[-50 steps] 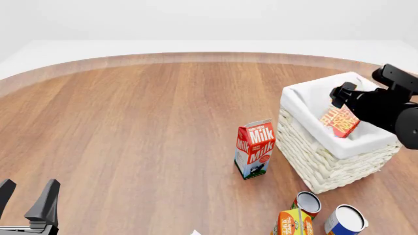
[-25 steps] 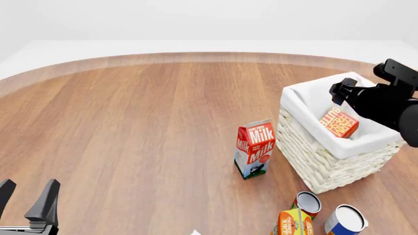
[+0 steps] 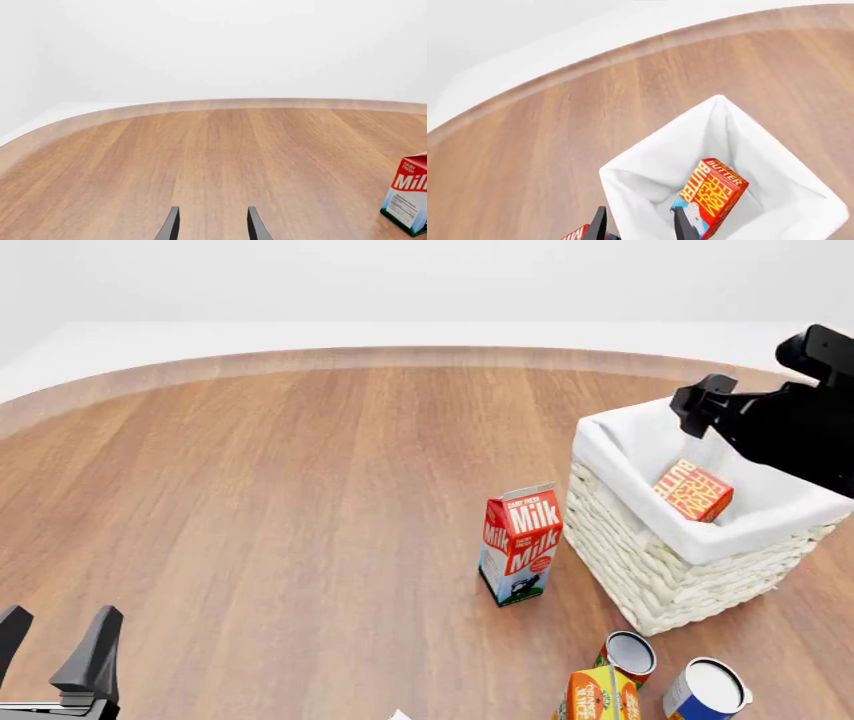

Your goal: Pick up the cream cheese box and the butter, and put them in the basket.

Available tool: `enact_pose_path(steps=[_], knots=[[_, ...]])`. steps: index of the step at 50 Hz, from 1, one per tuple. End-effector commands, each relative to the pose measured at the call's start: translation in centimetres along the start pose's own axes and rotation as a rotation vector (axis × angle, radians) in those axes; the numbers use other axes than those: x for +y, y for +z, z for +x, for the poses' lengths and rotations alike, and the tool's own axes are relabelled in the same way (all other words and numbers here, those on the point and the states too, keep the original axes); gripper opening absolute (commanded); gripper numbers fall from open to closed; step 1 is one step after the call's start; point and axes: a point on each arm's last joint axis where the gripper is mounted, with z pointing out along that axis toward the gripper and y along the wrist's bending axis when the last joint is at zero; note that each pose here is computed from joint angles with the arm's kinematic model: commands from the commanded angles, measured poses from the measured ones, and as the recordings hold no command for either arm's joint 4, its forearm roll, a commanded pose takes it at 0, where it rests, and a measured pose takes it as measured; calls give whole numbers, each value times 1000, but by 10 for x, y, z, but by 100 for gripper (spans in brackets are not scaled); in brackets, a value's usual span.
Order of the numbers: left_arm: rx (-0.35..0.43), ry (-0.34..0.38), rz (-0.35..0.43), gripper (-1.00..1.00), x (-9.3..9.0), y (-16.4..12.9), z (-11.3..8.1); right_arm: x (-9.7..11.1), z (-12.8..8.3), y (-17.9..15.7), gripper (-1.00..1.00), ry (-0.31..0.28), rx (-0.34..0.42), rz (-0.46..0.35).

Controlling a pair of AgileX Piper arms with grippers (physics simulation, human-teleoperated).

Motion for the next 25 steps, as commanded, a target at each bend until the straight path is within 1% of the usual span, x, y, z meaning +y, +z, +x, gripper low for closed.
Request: enact_pose_path(steps=[1,3,6,9,11,14,16,18,24,25], knots=[[0,0,0,100,0,0,0,16,-11,-28,100,-39,-5,-49],[0,0,0,100,0,0,0,16,-7,-27,100,-44,-3,-54],[0,0,0,100,0,0,0,20,-11,-32,100,-52,-2,-65],[0,0,0,100,0,0,0,21,-6,-33,100,-60,1,-75],[0,0,0,100,0,0,0,24,-10,-38,100,-65,3,-82],[0,0,0,100,0,0,0,26,-5,-41,100,-73,6,-96],[0,0,0,100,0,0,0,30,-9,-46,100,-80,8,-109],[0,0,0,100,0,0,0,31,-5,-49,100,-86,8,-120],[0,0,0,100,0,0,0,43,-7,-66,100,-127,11,-179],[0,0,0,100,0,0,0,47,-7,-71,100,-146,14,-198]])
